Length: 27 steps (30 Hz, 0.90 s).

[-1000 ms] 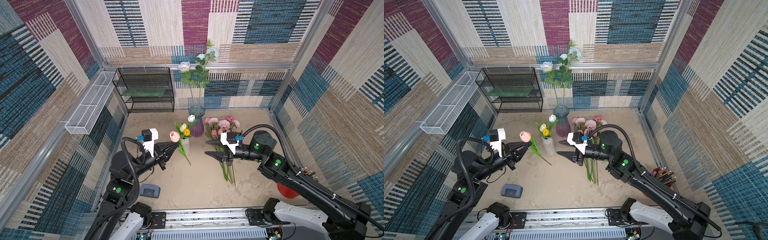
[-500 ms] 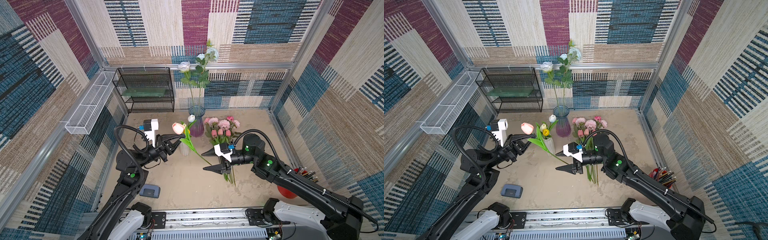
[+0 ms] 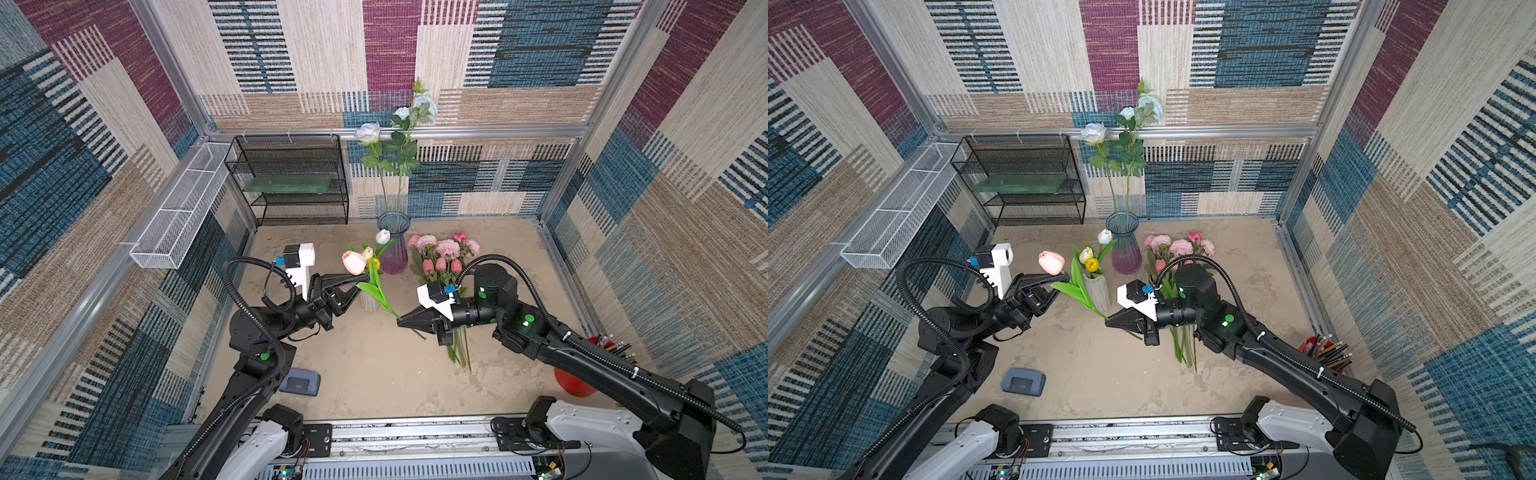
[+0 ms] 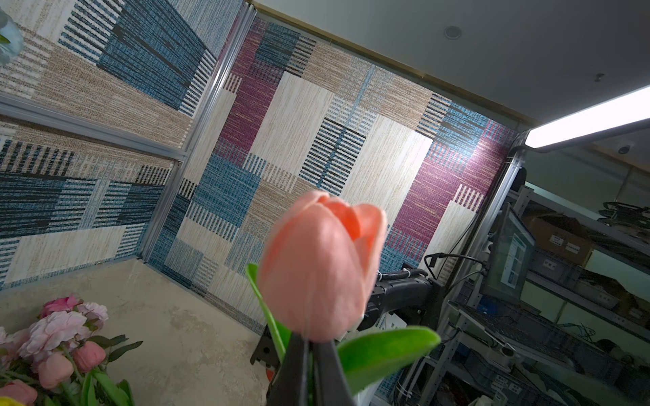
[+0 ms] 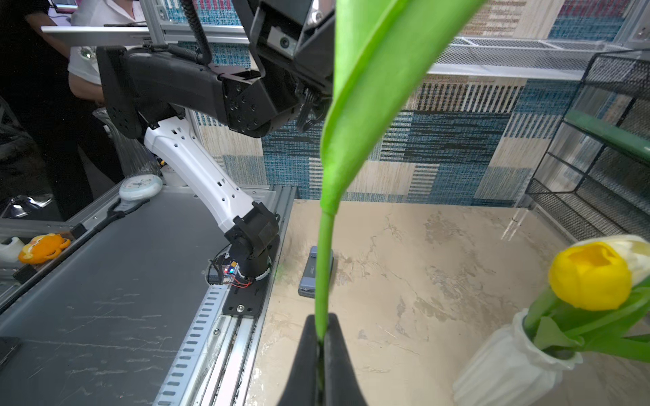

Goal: Pick out pink flowers from the vase
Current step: Pick up the flower from the vase, then place the flower at the center of the board.

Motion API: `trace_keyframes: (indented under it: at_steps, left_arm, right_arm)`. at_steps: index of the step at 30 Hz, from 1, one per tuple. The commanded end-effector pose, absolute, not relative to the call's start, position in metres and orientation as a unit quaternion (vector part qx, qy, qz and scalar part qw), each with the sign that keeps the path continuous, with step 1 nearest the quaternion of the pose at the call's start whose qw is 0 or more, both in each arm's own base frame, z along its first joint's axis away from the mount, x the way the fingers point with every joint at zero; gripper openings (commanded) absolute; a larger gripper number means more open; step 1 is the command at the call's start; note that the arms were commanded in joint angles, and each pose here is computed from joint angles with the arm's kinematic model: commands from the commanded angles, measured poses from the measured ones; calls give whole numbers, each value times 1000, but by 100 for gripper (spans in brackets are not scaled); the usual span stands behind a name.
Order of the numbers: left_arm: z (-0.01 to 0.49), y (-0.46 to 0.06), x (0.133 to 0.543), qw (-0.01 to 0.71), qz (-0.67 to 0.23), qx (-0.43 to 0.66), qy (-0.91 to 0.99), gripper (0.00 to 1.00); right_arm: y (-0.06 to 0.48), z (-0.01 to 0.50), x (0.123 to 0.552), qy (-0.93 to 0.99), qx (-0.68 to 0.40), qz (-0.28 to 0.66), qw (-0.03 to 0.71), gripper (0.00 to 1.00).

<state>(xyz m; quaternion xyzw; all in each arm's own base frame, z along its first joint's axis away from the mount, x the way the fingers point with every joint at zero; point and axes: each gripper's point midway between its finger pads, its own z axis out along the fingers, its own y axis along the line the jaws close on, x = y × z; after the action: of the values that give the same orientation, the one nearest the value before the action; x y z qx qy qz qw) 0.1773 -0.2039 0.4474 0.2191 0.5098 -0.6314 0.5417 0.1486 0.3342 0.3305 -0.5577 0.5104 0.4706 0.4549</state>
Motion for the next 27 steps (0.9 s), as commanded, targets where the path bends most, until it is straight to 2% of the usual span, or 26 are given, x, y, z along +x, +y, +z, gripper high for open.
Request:
trace_keyframes:
  at_steps: [1, 2, 4, 6, 8, 11, 15, 18, 22, 27]
  left_arm:
    - [445, -206, 174, 537, -631, 229, 510, 0]
    - [443, -206, 174, 536, -630, 228, 513, 2]
    - [439, -206, 176, 535, -625, 225, 523, 22]
    - [426, -207, 181, 527, -612, 214, 549, 37]
    - [415, -205, 185, 528, -596, 203, 570, 48]
    - [397, -200, 188, 531, -563, 193, 603, 59]
    - [357, -187, 201, 522, -478, 168, 687, 69]
    - [329, -172, 209, 514, -411, 151, 738, 71]
    - [306, -158, 207, 508, -364, 138, 769, 71]
    - [283, -145, 200, 499, -315, 142, 795, 68]
  right_arm:
    - [335, 339, 148, 508, -551, 475, 462, 0]
    - [335, 338, 149, 511, -548, 473, 464, 0]
    - [332, 340, 152, 516, -539, 467, 475, 0]
    - [328, 342, 154, 519, -527, 460, 491, 0]
    - [323, 346, 160, 530, -508, 449, 509, 0]
    - [313, 353, 172, 549, -472, 426, 543, 0]
    - [289, 365, 195, 586, -387, 388, 597, 0]
    - [263, 370, 222, 632, -291, 356, 623, 0]
    - [233, 356, 256, 699, -198, 306, 616, 0]
    - [194, 322, 286, 769, -111, 263, 572, 0]
